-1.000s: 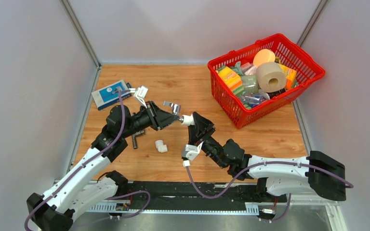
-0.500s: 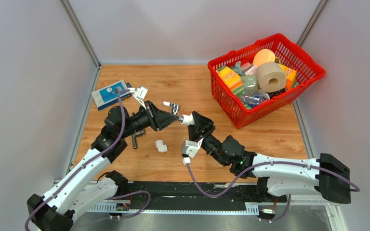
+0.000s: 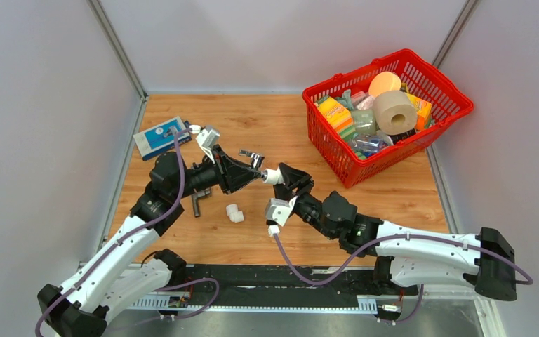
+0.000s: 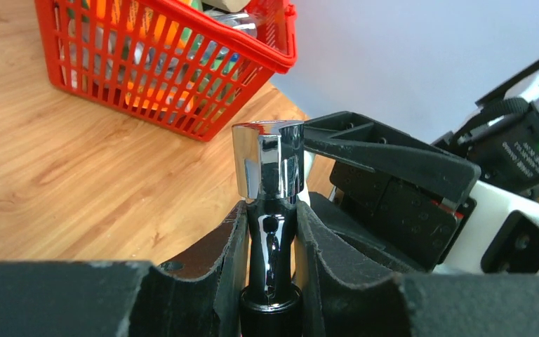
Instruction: Install the water faucets
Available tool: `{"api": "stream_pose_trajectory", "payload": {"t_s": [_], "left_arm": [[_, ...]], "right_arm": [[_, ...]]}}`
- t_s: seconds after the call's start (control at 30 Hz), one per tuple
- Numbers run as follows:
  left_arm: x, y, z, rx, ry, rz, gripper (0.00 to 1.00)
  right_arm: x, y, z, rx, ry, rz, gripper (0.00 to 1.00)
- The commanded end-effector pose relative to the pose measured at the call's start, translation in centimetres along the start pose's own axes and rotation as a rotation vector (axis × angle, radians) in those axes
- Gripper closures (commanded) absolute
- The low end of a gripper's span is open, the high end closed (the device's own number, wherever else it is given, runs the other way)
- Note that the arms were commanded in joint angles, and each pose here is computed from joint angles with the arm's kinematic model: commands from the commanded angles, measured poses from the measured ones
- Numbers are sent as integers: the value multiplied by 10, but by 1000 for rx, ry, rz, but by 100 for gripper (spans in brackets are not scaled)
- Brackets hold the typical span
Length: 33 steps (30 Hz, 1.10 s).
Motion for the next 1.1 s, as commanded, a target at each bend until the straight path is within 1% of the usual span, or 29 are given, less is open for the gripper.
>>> {"api": "stream_pose_trajectory", "payload": {"t_s": [0.0, 0.3, 0.4, 0.47, 0.53, 0.6, 0.73, 0.87, 1.07], "left_arm": [[2, 1, -26, -176, 169, 41, 100], [1, -1, -32, -265, 338, 48, 100], [3, -3, -40, -335, 386, 10, 100], [0, -4, -42, -371, 410, -3, 100], [0, -5, -43, -388, 430, -20, 100], [2, -6, -45, -398, 443, -59, 100], [-1, -6, -41, -390, 416, -103, 100], [-8, -4, -36, -385, 391, -81, 100], [-12, -8, -34, -394, 460, -89, 100]], "right_arm": [[50, 2, -13, 51, 95, -235, 100], [59, -2, -19, 117, 184, -279, 100], [61, -3, -21, 134, 231, -301, 100], [66, -5, -22, 164, 259, -342, 100], [67, -7, -24, 173, 288, -361, 100], [68, -8, -28, 178, 318, -377, 100], [68, -10, -32, 182, 359, -398, 100], [67, -11, -32, 181, 354, -400, 100], [71, -12, -32, 210, 394, -432, 100]]}}
Point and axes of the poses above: each gripper's point midway between its finger pads, its own y axis out along the fingers, its own z axis along the line the jaws close on, x = y × z, the point moved 4 cm from there along -y, back along the fingers, and after that the axes turned 3 degrees about -y, right-handed, at the moved point
